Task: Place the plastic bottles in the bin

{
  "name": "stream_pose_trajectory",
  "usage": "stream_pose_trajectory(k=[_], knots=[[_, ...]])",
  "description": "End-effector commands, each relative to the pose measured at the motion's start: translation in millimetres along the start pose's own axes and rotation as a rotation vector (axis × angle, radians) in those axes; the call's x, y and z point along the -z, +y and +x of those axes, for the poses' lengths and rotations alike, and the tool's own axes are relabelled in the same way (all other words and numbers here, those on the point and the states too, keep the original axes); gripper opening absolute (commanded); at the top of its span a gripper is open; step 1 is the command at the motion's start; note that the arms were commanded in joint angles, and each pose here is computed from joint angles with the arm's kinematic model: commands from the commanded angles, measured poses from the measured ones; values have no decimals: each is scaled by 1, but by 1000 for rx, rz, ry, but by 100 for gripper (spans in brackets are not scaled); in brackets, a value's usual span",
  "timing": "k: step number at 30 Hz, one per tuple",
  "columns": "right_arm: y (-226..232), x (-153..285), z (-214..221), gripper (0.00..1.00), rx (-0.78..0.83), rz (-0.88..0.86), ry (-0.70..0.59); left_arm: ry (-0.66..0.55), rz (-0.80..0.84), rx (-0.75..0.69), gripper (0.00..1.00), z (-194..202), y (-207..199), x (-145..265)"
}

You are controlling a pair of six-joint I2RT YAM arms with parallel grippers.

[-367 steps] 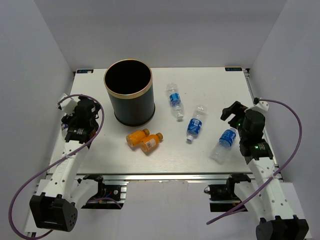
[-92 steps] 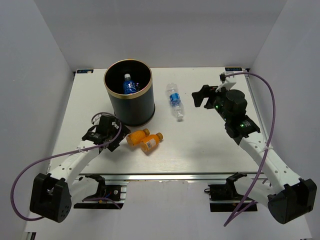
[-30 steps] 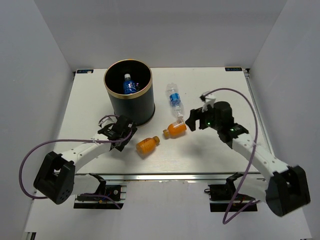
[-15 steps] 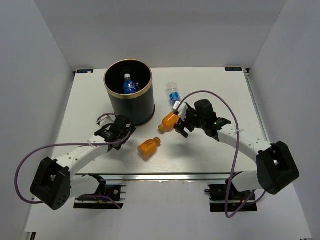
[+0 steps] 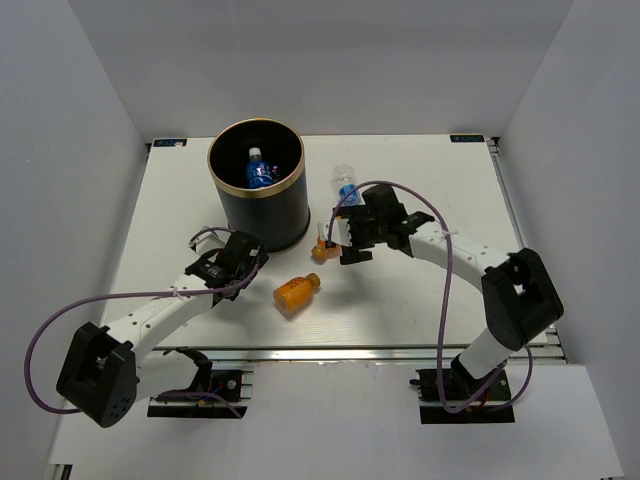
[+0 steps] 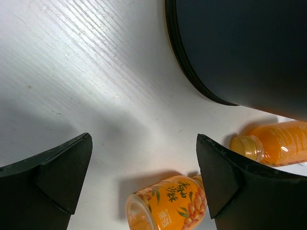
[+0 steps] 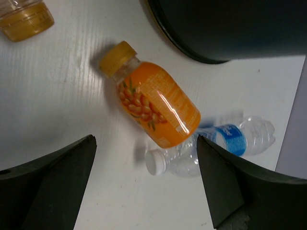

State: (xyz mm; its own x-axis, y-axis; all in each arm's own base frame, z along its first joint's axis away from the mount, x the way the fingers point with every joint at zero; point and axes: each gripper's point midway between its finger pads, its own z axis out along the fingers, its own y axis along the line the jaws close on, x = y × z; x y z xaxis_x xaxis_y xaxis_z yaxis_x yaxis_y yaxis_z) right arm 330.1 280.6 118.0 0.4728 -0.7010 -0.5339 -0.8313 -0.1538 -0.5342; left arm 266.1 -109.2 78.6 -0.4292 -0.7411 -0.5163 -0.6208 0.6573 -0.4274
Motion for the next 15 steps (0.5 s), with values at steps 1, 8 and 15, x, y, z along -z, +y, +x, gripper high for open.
stream_pose_trajectory(k=[1, 8, 15], knots=[[-10, -15, -15, 89, 194, -8, -16, -39, -13, -3, 98, -8, 7, 4], [-24, -59, -1, 89, 310, 48, 70, -65, -26, 4, 98, -14, 11, 6], [-29, -89, 25, 80, 325, 83, 156, -80, -13, 3, 98, -16, 11, 7]])
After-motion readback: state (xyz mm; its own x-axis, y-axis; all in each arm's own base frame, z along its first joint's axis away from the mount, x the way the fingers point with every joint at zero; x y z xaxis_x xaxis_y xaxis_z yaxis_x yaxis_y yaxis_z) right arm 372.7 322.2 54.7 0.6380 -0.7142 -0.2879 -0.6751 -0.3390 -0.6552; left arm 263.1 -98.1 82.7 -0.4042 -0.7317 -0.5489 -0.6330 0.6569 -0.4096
